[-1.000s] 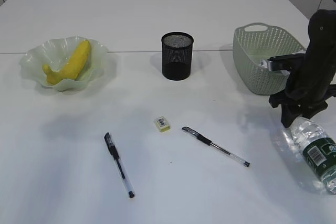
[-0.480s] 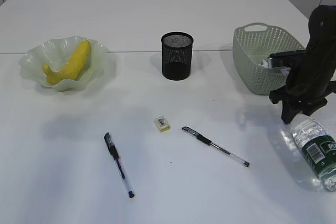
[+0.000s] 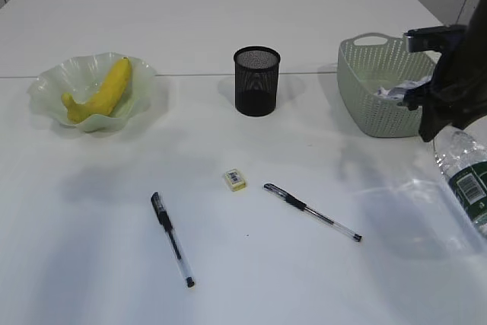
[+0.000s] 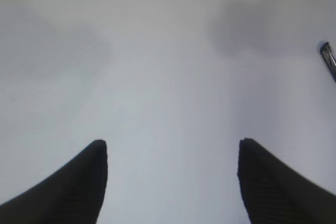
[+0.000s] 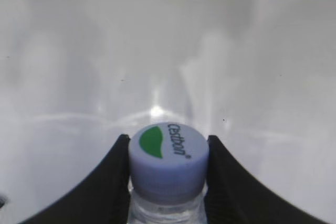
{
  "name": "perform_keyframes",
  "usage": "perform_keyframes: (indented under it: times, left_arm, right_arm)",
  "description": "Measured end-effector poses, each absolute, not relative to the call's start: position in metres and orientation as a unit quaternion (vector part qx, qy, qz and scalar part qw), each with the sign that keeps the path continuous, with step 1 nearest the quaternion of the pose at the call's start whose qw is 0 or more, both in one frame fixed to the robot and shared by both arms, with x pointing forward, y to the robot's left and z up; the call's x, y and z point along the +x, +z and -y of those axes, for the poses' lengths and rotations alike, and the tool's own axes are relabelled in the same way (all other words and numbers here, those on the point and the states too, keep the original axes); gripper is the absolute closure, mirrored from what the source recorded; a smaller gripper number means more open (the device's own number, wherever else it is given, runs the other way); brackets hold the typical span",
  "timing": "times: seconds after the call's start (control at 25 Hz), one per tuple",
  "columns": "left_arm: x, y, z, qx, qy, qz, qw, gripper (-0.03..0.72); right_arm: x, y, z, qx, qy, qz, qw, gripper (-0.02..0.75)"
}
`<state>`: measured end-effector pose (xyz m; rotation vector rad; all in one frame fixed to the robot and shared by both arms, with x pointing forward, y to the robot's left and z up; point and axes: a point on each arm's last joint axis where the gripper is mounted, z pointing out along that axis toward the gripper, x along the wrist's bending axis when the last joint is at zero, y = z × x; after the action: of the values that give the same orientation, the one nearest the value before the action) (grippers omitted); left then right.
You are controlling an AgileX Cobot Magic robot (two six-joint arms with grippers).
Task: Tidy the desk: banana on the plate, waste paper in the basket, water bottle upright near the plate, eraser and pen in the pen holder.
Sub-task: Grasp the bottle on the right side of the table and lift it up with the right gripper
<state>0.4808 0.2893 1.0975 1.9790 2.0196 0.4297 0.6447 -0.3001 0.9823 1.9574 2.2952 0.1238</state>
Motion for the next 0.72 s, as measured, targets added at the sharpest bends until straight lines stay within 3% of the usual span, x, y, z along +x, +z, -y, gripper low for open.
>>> perform_keyframes:
  times: [0.72]
  left_arm:
    - [0.481,1.097,-0.289,0.685,0.148,-0.699,0.141,0.13]
  right_arm:
    - [0.608,1.083,0.281,0.595,0.191,-0.776,0.085,0.486]
